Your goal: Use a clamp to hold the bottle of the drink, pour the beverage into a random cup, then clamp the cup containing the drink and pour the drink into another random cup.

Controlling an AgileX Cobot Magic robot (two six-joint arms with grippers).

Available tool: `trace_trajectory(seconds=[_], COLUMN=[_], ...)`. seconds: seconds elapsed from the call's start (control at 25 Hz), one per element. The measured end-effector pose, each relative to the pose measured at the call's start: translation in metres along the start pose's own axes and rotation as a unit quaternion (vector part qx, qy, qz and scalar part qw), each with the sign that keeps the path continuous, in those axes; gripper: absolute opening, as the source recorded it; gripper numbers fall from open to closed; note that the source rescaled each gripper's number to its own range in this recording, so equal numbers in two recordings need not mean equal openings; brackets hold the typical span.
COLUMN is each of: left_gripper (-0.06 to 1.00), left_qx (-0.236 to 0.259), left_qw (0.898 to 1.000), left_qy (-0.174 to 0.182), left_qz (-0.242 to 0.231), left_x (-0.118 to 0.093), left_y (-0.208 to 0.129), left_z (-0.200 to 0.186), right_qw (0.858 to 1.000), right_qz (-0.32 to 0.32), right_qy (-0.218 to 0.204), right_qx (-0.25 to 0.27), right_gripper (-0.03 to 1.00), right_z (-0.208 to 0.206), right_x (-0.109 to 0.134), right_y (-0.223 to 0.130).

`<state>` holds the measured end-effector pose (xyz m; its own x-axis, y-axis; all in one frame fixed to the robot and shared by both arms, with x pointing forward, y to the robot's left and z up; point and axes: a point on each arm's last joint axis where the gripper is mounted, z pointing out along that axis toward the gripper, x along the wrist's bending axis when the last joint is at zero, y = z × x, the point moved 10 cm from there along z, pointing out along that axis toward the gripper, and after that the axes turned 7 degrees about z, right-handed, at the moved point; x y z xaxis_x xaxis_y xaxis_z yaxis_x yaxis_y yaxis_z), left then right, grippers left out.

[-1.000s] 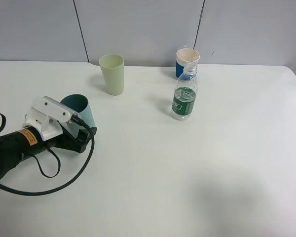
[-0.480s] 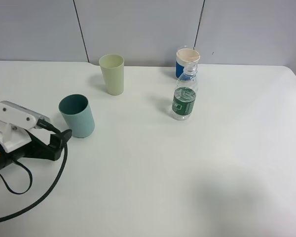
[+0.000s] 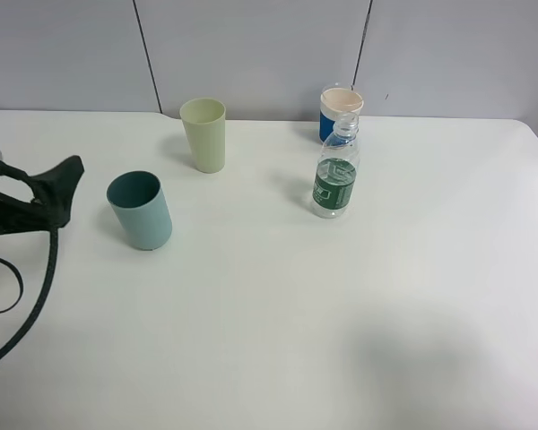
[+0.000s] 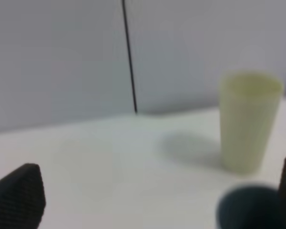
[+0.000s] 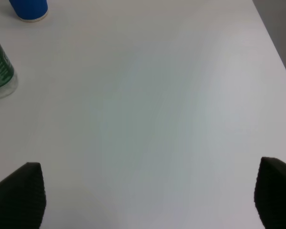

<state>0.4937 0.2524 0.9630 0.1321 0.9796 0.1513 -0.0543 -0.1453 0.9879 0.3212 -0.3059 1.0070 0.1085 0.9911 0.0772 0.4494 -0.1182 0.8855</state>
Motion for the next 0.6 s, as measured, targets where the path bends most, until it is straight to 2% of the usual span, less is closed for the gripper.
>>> trace_trajectory(seconds=[0.16, 0.4, 0.56, 0.6], left_gripper=[0.99, 0.99, 0.99, 0.99], left_qx=[-0.053, -0.126, -0.135, -0.118], left_qw=[0.999, 0.992, 0.991, 0.992], left_qy=[0.011, 0.02, -0.013, -0.027], left_qz=[-0.007, 0.012, 0.025, 0.031], left_x=[0.006, 0.013, 0.004, -0.001], left_y=[0.033, 0.092, 0.12, 0.121], left_z=[-0.002, 0.0, -0.001, 0.0], right_qw=[1.0, 1.0, 1.0, 1.0], right_qz=[0.0, 0.0, 0.0, 0.0], right_qy=[0.0, 0.0, 0.0, 0.0], right_qx=[0.0, 0.0, 0.0, 0.0], right_gripper=[0.7, 0.7, 0.7, 0.7], right_z=[0.0, 0.0, 0.0, 0.0], right_x=[0.0, 0.0, 0.0, 0.0], right_y=[0.0, 0.0, 0.0, 0.0])
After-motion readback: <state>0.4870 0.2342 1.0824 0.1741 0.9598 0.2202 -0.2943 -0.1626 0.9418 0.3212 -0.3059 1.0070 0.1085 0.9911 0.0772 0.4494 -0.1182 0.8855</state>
